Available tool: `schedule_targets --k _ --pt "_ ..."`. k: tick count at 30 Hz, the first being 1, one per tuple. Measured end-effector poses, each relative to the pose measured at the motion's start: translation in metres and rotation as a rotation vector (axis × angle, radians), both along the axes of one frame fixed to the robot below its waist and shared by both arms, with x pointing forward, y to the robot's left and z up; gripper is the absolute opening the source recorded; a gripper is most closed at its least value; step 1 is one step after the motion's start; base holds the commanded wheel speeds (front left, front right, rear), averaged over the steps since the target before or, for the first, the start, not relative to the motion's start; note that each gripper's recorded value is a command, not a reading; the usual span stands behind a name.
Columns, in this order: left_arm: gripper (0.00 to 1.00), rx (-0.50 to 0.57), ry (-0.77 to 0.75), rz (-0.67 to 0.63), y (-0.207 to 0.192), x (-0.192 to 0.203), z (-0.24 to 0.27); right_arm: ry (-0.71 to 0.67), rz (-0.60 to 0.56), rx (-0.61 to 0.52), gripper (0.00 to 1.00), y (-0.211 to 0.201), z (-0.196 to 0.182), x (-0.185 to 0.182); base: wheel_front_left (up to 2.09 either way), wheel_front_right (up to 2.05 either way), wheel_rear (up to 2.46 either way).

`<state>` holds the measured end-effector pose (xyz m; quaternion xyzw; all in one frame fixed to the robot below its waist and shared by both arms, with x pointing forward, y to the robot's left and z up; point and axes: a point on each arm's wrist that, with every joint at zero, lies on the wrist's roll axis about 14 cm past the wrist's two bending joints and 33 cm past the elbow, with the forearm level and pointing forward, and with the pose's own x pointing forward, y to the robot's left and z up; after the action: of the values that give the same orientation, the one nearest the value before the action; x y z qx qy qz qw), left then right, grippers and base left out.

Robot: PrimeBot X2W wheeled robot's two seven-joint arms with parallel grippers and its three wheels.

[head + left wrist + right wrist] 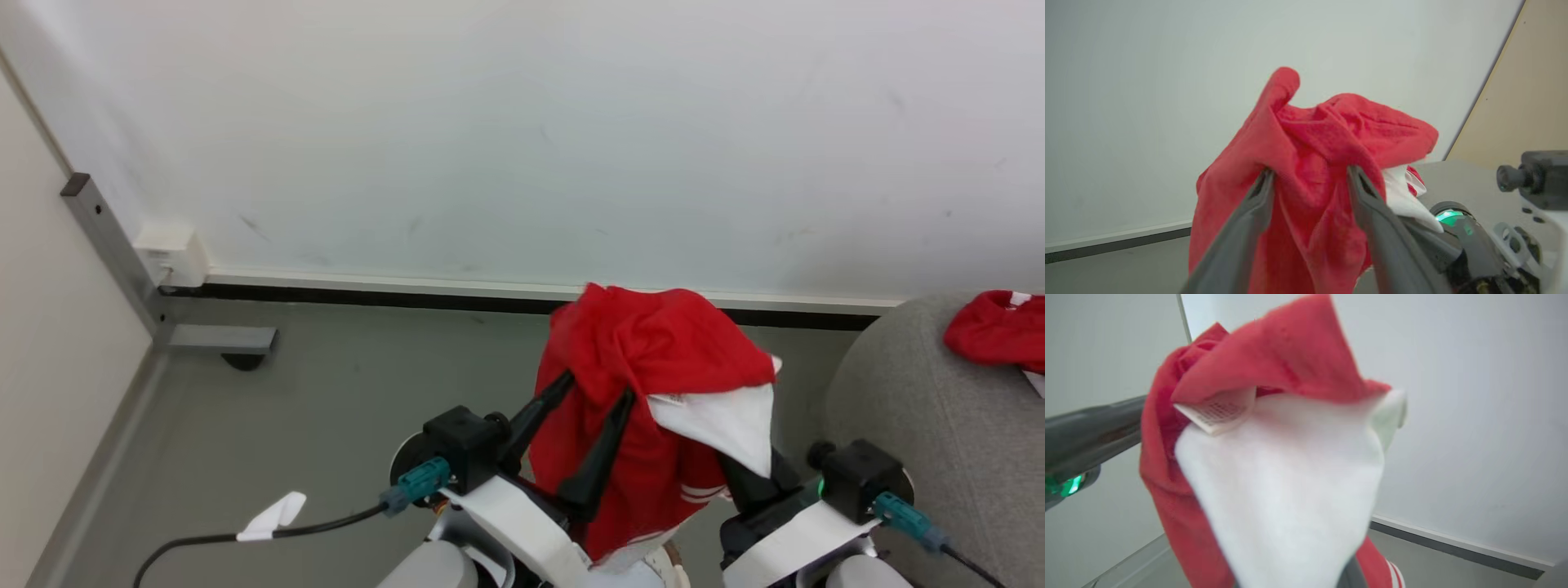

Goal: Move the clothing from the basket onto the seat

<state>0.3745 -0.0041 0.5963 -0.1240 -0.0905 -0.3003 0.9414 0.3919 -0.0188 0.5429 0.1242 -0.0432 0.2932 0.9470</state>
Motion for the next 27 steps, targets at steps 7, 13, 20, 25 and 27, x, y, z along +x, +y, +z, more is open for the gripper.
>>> schedule_targets --k 7,13,20,25,27 --pt "1.00 0.007 0.003 -0.099 -0.030 -0.004 -0.005 -0.060 -0.167 0.015 0.00 -0.060 0.019 0.007 0.00 0.00 0.00" --pt "1.00 0.006 -0.013 -0.211 -0.064 -0.010 -0.005 -0.128 -0.329 0.013 0.00 -0.121 0.041 0.001 0.00 0.00 0.00" --pt "1.00 0.037 -0.042 -0.382 -0.116 -0.026 -0.010 -0.208 -0.544 -0.018 0.00 -0.200 0.064 -0.025 0.00 0.00 0.00" --pt "1.00 0.063 -0.047 -0.483 -0.145 -0.031 -0.022 -0.226 -0.684 -0.037 0.00 -0.246 0.069 -0.048 0.00 0.00 0.00" --pt "1.00 0.078 -0.034 -0.509 -0.153 -0.031 -0.032 -0.225 -0.719 -0.046 0.00 -0.256 0.069 -0.053 0.00 0.00 0.00"
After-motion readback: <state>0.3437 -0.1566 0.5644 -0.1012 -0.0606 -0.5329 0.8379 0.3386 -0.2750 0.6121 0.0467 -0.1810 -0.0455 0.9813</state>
